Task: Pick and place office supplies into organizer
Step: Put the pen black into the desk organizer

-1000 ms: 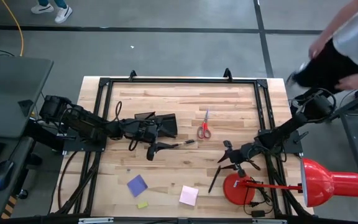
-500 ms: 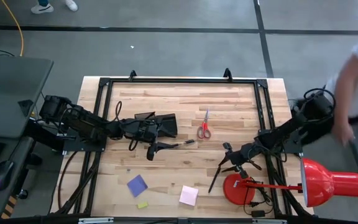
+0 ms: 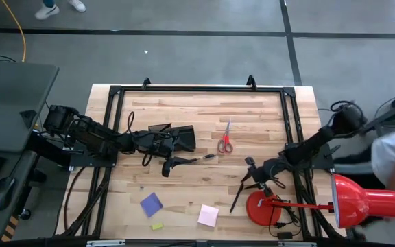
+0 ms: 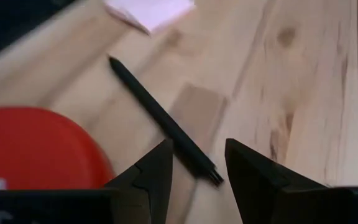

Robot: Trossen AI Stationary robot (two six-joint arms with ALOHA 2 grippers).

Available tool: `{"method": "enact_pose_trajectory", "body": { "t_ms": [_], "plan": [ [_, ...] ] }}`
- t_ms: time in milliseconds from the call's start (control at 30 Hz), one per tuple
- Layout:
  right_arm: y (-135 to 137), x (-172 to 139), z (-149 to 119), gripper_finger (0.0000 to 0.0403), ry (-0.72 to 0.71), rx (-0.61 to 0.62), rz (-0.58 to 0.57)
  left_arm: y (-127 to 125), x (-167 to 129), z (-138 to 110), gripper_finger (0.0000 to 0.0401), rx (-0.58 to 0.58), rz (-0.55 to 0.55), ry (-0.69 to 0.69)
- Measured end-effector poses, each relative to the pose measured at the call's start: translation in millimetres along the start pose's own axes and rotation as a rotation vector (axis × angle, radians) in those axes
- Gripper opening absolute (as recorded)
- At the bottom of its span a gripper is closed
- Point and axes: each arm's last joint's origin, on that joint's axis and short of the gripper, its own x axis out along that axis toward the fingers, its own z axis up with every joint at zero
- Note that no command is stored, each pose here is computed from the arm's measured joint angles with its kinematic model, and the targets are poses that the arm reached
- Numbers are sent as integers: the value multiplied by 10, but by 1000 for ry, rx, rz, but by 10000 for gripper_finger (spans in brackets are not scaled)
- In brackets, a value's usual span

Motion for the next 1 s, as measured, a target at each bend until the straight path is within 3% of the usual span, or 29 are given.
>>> {"method": "enact_pose_trajectory", "body": {
  "t_ms": [367, 633, 1000],
  "plan": [
    [-27, 227, -158, 138, 35, 31, 34, 0, -1, -1, 209, -18, 0, 0],
    [-45, 407, -69, 131, 14, 9, 27, -1, -1, -3, 209, -19, 0, 3],
    [-182, 435, -57, 14, 47, 105, 26, 4, -1, -29, 209, -24, 5, 29]
  ]
}}
